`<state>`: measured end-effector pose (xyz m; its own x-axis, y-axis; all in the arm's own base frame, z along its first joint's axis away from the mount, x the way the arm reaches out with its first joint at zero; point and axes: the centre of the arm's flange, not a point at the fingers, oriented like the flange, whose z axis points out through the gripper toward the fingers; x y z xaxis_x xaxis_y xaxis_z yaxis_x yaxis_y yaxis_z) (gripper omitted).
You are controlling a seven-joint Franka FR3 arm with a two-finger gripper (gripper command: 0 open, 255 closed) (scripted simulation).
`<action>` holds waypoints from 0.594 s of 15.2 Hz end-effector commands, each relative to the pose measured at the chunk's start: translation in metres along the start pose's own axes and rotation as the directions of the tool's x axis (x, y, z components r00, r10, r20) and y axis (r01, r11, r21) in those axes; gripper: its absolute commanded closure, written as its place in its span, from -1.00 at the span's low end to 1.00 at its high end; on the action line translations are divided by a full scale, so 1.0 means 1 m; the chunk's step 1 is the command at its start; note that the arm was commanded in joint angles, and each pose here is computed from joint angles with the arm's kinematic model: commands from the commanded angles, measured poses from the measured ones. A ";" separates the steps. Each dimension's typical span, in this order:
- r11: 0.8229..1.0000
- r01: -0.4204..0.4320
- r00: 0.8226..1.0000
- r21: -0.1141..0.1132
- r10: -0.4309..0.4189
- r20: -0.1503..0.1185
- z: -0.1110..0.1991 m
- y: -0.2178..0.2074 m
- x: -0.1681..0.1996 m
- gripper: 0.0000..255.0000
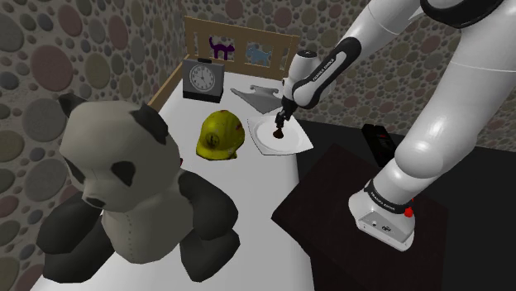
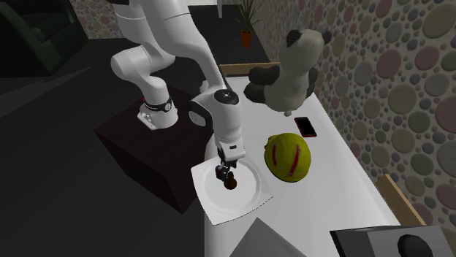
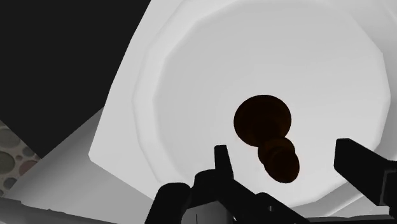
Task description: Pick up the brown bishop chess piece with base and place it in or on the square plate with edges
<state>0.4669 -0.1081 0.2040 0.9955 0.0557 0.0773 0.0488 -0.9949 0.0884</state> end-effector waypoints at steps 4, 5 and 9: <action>1.000 0.000 1.000 0.000 0.000 0.000 0.000 0.000 0.000 -1.00; 1.000 0.000 1.000 0.000 0.000 0.000 -0.013 0.000 0.000 -1.00; 1.000 0.000 1.000 0.000 0.000 0.000 -0.050 0.000 0.000 -1.00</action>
<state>0.4651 -0.1059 0.2476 0.9954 0.0558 0.0782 0.0488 -0.9948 0.0889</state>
